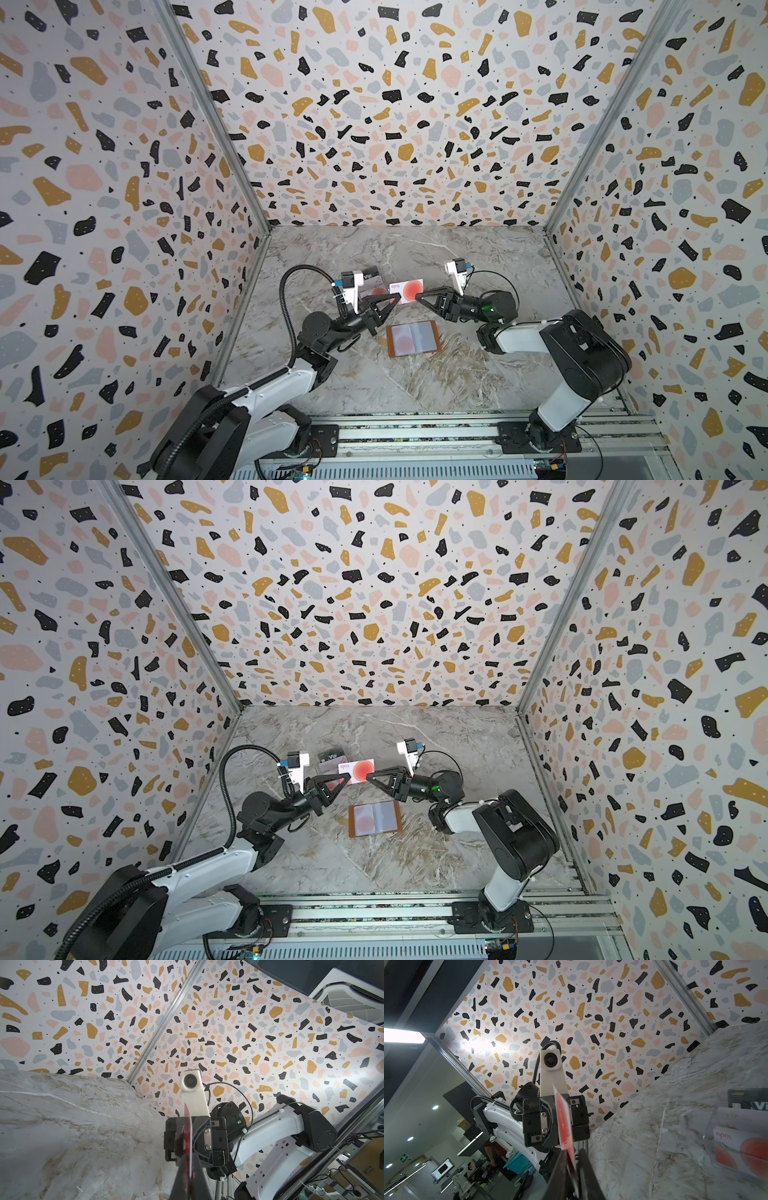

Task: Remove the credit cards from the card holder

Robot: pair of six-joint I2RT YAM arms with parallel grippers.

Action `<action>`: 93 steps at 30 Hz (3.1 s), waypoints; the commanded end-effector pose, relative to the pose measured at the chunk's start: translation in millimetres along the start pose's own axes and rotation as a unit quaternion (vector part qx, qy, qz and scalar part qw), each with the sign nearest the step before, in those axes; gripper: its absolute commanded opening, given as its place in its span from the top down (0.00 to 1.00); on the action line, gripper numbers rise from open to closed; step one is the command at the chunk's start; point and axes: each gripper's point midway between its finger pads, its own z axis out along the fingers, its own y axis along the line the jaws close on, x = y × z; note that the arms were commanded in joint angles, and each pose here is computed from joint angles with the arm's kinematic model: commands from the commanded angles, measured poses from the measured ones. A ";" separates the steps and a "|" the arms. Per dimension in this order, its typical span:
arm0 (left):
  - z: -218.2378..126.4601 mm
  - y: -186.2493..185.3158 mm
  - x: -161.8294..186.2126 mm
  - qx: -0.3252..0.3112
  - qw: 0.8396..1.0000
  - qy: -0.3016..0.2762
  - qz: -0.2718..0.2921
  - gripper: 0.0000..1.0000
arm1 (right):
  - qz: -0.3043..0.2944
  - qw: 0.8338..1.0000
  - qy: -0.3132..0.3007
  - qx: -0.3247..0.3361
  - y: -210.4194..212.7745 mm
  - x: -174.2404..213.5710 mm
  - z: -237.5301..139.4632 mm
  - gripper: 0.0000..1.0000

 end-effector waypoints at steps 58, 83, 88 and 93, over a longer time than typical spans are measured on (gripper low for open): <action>-16.7 -21.8 65.3 0.072 0.885 0.424 0.176 0.77 | -0.178 0.942 0.286 0.013 34.1 61.7 -16.2 1.00; -9.3 13.0 63.0 -0.007 0.878 0.440 0.187 1.00 | -0.196 0.940 0.268 0.081 16.6 47.0 -25.7 0.36; -20.6 45.2 44.5 -0.109 0.854 0.449 0.240 1.00 | -0.200 0.937 0.249 0.139 2.7 39.4 -39.6 0.19; -34.6 77.5 40.2 -0.164 0.810 0.489 0.279 1.00 | -0.201 0.927 0.237 0.208 -18.2 35.4 -52.2 0.18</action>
